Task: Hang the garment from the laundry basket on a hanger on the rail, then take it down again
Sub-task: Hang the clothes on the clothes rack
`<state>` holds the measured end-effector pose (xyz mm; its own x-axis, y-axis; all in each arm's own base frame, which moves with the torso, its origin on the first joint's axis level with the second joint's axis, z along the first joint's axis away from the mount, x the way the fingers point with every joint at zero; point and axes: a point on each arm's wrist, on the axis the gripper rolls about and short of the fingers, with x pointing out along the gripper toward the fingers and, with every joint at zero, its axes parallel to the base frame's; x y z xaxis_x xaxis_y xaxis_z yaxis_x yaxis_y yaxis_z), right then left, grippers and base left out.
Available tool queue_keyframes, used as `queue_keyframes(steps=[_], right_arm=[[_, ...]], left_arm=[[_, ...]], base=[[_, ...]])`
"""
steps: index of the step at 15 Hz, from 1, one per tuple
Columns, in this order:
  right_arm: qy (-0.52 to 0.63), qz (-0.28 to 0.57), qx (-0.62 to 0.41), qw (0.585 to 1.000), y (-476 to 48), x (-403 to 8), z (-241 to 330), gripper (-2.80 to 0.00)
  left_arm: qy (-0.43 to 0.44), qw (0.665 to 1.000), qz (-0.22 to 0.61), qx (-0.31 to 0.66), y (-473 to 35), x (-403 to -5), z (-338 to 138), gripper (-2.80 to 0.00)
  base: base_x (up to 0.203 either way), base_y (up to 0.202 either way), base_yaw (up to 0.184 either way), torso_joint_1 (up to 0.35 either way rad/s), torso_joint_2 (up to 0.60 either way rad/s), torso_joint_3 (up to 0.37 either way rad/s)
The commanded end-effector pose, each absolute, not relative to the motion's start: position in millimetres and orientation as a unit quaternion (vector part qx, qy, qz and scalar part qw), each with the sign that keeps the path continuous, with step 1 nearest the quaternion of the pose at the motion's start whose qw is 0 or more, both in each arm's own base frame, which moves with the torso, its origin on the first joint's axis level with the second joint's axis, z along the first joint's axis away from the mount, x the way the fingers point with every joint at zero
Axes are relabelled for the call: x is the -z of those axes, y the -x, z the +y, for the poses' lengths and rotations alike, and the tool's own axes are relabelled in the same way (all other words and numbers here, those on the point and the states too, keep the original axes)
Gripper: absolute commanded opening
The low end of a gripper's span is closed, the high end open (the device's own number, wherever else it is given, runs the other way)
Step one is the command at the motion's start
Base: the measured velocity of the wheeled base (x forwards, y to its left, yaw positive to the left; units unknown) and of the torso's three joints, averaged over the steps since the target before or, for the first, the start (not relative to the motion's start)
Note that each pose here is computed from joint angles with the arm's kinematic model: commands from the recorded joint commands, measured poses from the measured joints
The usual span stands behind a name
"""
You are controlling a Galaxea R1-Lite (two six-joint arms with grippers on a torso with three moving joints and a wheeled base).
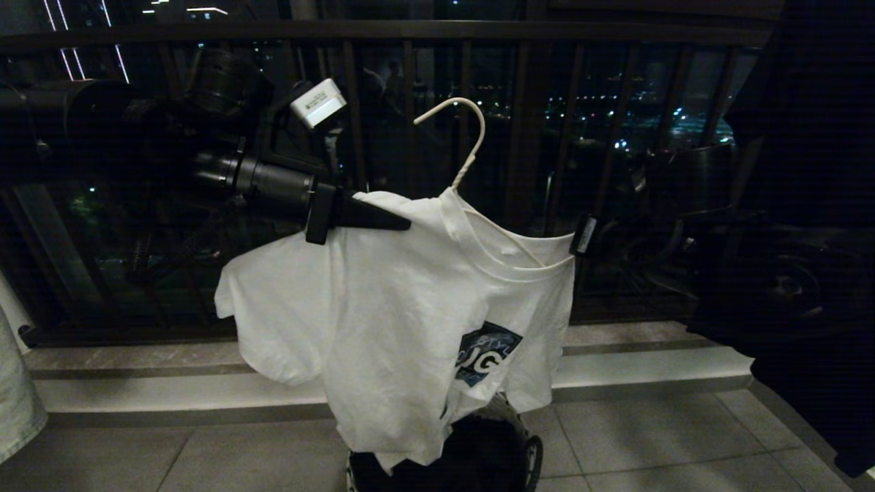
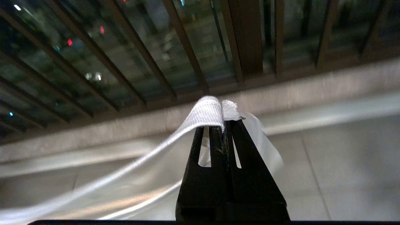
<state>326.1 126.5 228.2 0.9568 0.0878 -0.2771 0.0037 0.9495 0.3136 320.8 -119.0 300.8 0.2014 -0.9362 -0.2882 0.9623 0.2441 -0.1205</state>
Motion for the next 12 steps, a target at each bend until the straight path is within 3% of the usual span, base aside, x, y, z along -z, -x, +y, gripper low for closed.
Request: queue_keyframes(steps=[1, 5, 12], right_arm=[[-0.157, 0.115, -0.029, 0.98, -325.0, -250.0, 126.4, -2.8], [-0.156, 0.102, -0.033, 0.982, -325.4, -267.2, 127.3, -2.8], [-0.155, 0.077, -0.06, 0.983, -318.6, -293.0, 140.3, -2.8]], left_arm=[[-0.038, 0.77, 0.158, 0.617, -325.2, -295.7, -120.1, -2.8], [-0.019, 0.749, 0.154, 0.645, -330.7, -291.3, -118.9, -2.8], [0.002, 0.76, 0.12, 0.638, -345.0, -286.4, -123.7, -2.8]], base=[[0.0, 0.0, 0.0, 0.0, 0.0, 0.0], [0.0, 0.0, 0.0, 0.0, 0.0, 0.0], [0.0, 0.0, 0.0, 0.0, 0.0, 0.0]])
